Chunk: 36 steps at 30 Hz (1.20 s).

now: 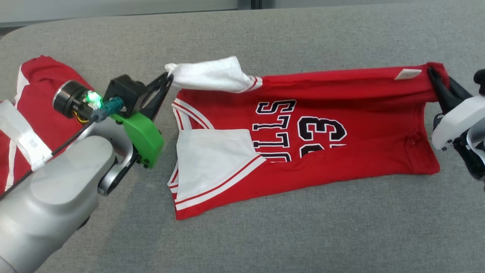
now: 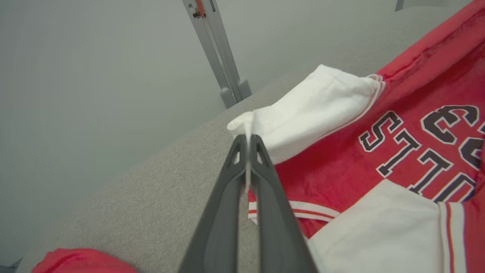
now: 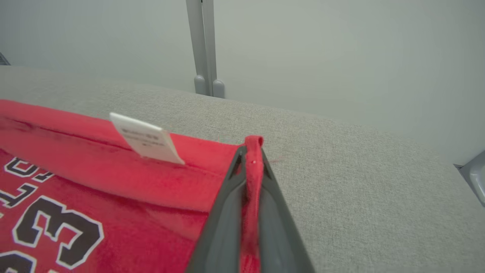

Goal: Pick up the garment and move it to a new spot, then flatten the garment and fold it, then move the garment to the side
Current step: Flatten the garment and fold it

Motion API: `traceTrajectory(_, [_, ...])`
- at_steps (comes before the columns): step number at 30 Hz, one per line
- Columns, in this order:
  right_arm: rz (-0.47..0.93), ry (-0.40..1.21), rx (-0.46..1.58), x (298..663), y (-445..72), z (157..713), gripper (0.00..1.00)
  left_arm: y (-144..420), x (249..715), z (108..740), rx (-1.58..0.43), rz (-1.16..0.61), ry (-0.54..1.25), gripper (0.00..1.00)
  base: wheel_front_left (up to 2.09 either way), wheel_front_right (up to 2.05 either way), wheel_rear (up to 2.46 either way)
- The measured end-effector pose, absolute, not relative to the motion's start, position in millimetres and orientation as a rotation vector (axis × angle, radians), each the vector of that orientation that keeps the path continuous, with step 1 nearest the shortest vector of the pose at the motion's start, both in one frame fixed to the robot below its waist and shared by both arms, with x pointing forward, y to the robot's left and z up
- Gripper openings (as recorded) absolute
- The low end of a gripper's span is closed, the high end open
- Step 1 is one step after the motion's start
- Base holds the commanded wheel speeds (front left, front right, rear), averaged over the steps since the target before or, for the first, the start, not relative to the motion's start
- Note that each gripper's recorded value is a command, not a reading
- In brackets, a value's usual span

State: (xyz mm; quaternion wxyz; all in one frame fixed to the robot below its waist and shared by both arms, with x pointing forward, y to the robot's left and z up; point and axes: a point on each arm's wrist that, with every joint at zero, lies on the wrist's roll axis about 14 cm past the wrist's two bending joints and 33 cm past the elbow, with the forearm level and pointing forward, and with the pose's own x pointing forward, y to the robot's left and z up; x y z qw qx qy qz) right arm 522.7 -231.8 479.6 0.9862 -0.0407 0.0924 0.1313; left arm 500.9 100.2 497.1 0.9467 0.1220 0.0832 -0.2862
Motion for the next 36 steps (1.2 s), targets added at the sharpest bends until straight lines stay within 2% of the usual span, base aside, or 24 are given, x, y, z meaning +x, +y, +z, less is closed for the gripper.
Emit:
traceTrajectory(18, [0.322,0.464,-0.035,451,-235,431,0.0,94,387,454,0.288,-0.725,0.446,0.0,0.0,0.0,0.0])
traceTrajectory(30, [0.346,0.581,-0.022,424,-235,412,0.0,89,361,424,0.287,-0.772,0.612,0.0,0.0,0.0,0.0])
traceTrajectory(31, [0.342,0.591,-0.015,423,-236,411,0.16,89,359,421,0.285,-0.777,0.629,0.0,0.0,0.0,0.0])
traceTrajectory(32, [0.343,0.593,-0.018,422,-237,411,0.83,89,356,419,0.278,-0.78,0.648,0.0,0.0,0.0,0.0])
traceTrajectory(33, [0.344,0.588,-0.022,422,-237,412,1.0,89,354,417,0.274,-0.782,0.66,0.0,0.0,0.0,0.0])
traceTrajectory(36, [0.323,0.586,-0.023,422,-244,412,1.0,90,352,415,0.27,-0.779,0.681,0.02,0.0,0.0,0.0])
